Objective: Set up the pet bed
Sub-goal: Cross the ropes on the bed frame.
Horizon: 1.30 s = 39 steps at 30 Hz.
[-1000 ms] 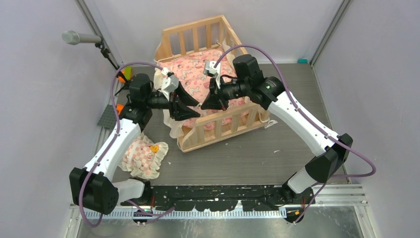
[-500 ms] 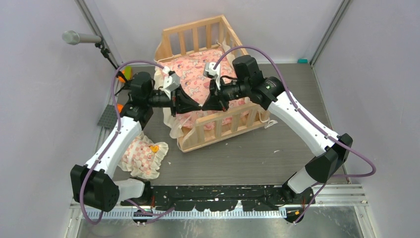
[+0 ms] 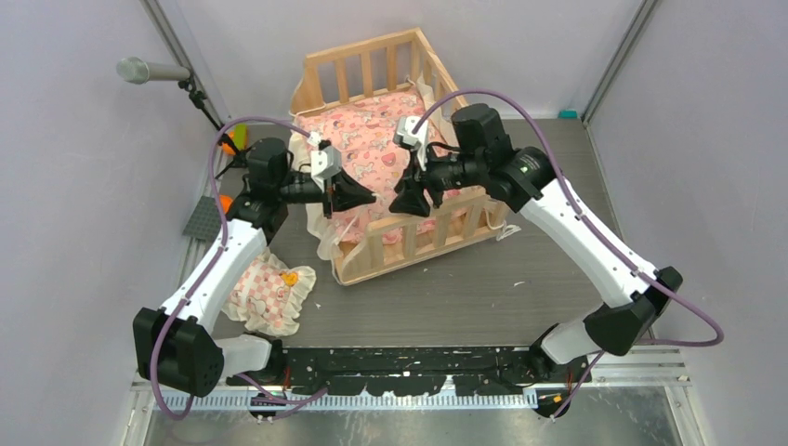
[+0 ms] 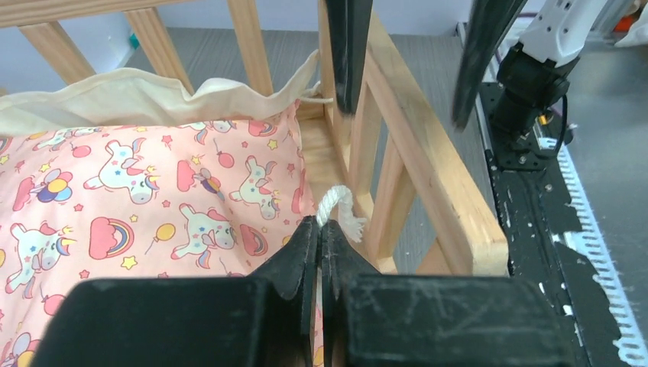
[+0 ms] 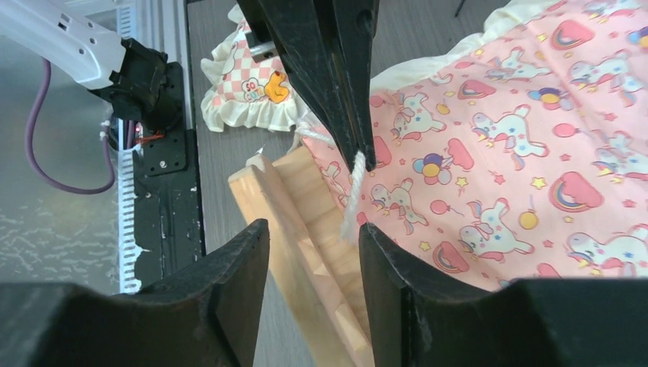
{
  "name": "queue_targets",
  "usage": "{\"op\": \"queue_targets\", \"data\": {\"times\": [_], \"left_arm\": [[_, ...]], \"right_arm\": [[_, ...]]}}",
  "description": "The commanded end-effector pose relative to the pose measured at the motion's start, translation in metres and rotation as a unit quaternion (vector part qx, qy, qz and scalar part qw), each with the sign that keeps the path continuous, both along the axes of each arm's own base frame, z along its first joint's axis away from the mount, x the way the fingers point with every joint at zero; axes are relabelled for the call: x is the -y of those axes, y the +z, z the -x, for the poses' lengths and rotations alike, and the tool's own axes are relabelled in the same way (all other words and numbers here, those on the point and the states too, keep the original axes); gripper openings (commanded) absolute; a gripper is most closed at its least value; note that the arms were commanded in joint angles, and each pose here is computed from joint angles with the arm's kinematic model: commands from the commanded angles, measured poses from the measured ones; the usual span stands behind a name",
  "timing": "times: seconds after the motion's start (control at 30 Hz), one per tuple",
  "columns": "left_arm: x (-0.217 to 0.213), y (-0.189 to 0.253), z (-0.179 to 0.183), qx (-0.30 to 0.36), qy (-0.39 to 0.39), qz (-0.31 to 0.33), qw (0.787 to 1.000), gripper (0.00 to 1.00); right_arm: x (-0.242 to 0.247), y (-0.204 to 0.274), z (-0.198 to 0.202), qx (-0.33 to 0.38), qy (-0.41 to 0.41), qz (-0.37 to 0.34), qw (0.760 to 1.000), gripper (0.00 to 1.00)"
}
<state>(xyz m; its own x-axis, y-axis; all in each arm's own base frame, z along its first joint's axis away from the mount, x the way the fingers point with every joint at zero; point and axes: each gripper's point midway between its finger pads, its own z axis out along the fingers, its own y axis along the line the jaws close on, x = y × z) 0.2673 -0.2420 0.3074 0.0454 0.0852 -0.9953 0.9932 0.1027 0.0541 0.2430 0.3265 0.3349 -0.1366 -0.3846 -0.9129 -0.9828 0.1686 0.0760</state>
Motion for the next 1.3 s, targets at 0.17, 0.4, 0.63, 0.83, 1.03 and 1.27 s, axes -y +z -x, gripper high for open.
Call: {"op": "queue_targets", "data": {"times": [0.17,0.4,0.63,0.83,1.03,1.27], "left_arm": [[-0.001,-0.007,0.017,0.052,-0.06,-0.026,0.997,0.0],[0.01,-0.016,0.032,0.053,-0.103,-0.045,0.992,0.0],[0.027,-0.036,0.047,0.056,-0.145,-0.087,0.984,0.0],[0.024,-0.039,0.056,0.069,-0.162,-0.091,0.98,0.0],[0.024,-0.046,0.067,0.068,-0.19,-0.1,0.974,0.0],[0.029,-0.052,0.076,0.07,-0.227,-0.097,0.967,0.0]], "right_arm": [[0.029,0.068,0.016,0.091,-0.051,-0.063,0.992,0.54],[0.037,0.063,0.046,0.071,-0.035,-0.083,0.993,0.54],[0.024,0.022,0.084,0.092,-0.025,-0.042,0.995,0.54],[0.029,0.011,0.08,0.095,-0.113,-0.102,0.984,0.51],[0.017,-0.02,0.071,0.054,-0.166,-0.151,0.973,0.5],[0.022,-0.032,0.048,0.049,-0.264,-0.203,0.942,0.5]]}}
